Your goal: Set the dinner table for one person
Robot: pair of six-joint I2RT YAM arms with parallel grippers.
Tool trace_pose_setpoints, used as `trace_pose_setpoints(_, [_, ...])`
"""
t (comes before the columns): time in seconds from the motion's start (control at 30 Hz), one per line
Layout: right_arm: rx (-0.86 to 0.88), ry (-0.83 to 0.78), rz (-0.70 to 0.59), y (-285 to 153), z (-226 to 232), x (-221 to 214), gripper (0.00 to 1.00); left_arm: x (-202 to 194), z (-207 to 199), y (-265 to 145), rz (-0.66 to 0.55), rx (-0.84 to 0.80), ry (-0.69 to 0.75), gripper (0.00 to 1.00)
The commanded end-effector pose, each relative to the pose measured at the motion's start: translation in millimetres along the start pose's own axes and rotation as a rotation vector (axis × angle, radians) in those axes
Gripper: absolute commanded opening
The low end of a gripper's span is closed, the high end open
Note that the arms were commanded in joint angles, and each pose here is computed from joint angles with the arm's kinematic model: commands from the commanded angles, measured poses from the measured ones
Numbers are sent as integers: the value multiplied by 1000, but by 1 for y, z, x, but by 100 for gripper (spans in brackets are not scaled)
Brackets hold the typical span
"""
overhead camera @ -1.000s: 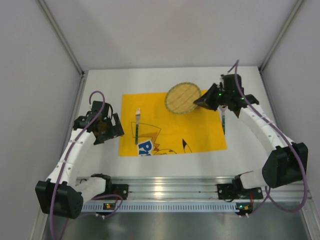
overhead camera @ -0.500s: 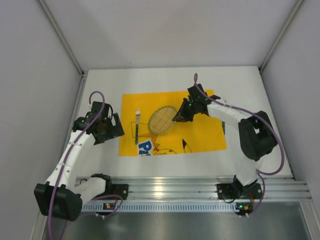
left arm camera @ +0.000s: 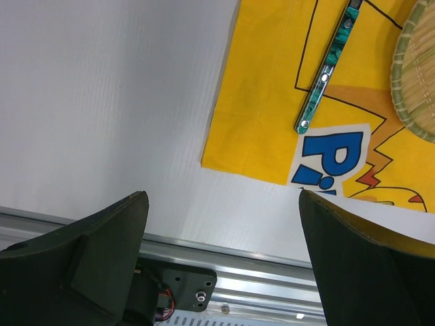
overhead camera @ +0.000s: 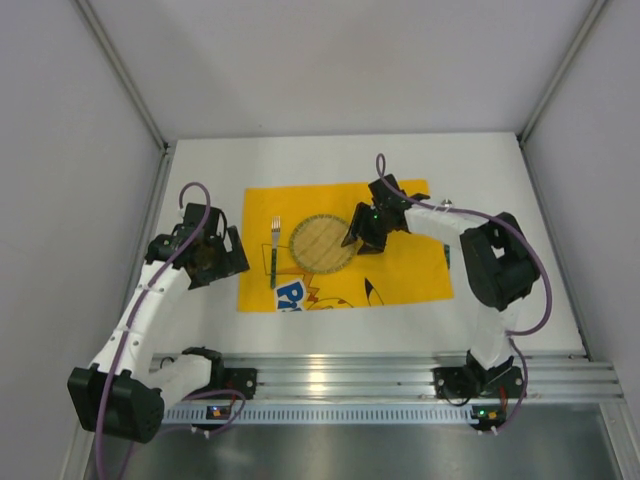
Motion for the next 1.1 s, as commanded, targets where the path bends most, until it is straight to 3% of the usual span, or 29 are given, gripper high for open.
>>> trace_pose_setpoints(0.0, [-80,-63,-16,-11,-10,-8,55,3,-1,-2,-40,-3,-12,98])
trace_pose_setpoints(0.1, [-111,-85,-35,-26,-14,-6,59,2,-1,-3,-42,-5,-11,97])
trace_pose_setpoints(0.33, [-219,-152,-223,-121,-37,4,62,2,0,-4,-48,-3,-13,97])
trace_pose_setpoints(0.57, [-411,101,-305,-172,-147,37,57,3,1,-8,-80,-1,-26,97])
trace_pose_setpoints(0.73, [-483,112,-218,-154,-172,63,53,3,1,-8,-81,0,-27,97])
trace_pose_setpoints(1.07, [-571,128,-172,-127,-193,100,49,4,2,-7,-84,18,-31,97])
Point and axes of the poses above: each gripper's point midway between its finger pads, its own y axis out along the fingers, its own z axis along the line the jaws close on, x = y × z, the point moved 8 cm from there along -y, back along the fingers, and after that the axes turned 2 degrees about -y, right-handed, at the moved point
